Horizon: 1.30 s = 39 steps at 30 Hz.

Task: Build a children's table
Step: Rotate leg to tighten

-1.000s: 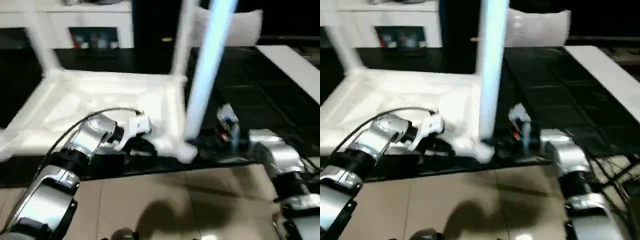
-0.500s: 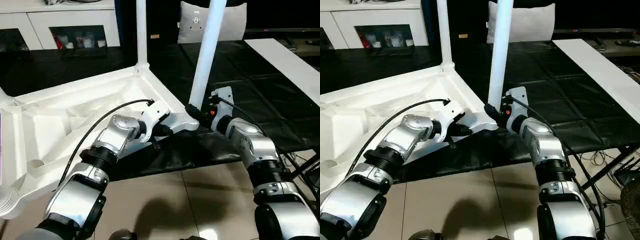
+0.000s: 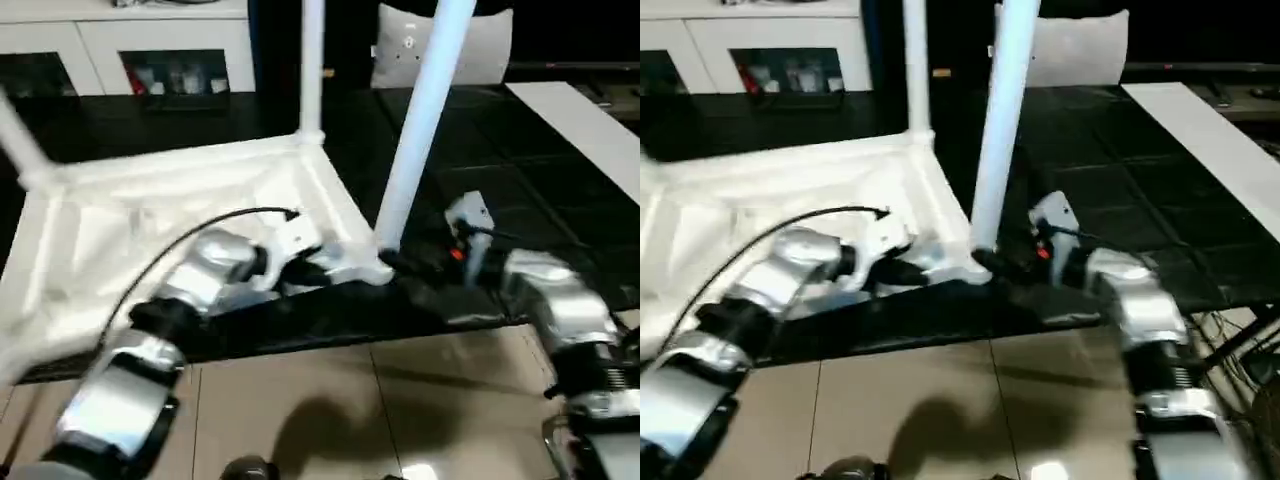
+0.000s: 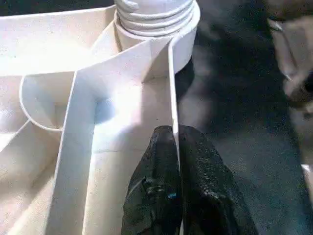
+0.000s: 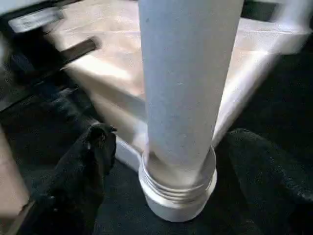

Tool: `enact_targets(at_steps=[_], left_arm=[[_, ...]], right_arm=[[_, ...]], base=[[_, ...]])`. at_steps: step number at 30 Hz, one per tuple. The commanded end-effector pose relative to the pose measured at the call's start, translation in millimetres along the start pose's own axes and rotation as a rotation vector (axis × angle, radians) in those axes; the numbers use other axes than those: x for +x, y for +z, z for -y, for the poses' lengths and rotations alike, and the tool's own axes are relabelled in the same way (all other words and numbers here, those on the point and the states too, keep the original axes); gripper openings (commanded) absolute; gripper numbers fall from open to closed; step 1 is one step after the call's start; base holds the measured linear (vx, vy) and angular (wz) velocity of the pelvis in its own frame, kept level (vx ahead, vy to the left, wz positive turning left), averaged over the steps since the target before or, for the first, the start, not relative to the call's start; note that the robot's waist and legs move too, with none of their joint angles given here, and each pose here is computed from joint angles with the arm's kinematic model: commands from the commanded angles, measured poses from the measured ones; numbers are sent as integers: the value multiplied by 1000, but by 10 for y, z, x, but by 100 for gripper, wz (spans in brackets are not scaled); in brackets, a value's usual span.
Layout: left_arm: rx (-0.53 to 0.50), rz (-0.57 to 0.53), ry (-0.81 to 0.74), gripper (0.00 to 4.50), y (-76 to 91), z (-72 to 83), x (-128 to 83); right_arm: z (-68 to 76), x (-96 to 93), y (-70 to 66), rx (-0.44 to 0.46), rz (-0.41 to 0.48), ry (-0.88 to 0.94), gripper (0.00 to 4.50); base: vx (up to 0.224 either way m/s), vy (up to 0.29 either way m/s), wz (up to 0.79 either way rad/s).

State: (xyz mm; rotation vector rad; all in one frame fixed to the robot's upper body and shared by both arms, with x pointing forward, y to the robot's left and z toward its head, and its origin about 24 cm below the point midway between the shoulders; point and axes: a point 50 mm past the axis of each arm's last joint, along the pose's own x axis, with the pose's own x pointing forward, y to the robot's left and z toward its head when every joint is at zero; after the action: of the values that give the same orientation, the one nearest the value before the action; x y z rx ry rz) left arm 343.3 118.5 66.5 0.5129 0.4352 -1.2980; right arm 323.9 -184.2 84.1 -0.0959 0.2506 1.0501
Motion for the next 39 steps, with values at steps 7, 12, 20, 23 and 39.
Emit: enact_targets(at_steps=[7, 12, 20, 23, 39], left_arm=[[177, -11, -257, 0, 50, 139, -78], [224, -47, -348, 0, 42, 180, -105], [240, -38, -389, 0, 64, 182, -117], [221, -22, -393, 0, 64, 185, -112], [-63, 67, -163, 0, 158, 73, 38]], right_arm=[[-115, -85, 43, -55, -17, 244, 353], [-194, -68, 6, -61, -73, 363, 307], [-278, -24, -9, -27, -88, 495, 241], [-282, -18, -33, -5, -89, 520, 225], [-4, 290, -95, 161, -31, -7, 196]], base=[[0, 0, 0], [0, 0, 0], [0, 0, 0], [0, 0, 0], [0, 0, 0]])
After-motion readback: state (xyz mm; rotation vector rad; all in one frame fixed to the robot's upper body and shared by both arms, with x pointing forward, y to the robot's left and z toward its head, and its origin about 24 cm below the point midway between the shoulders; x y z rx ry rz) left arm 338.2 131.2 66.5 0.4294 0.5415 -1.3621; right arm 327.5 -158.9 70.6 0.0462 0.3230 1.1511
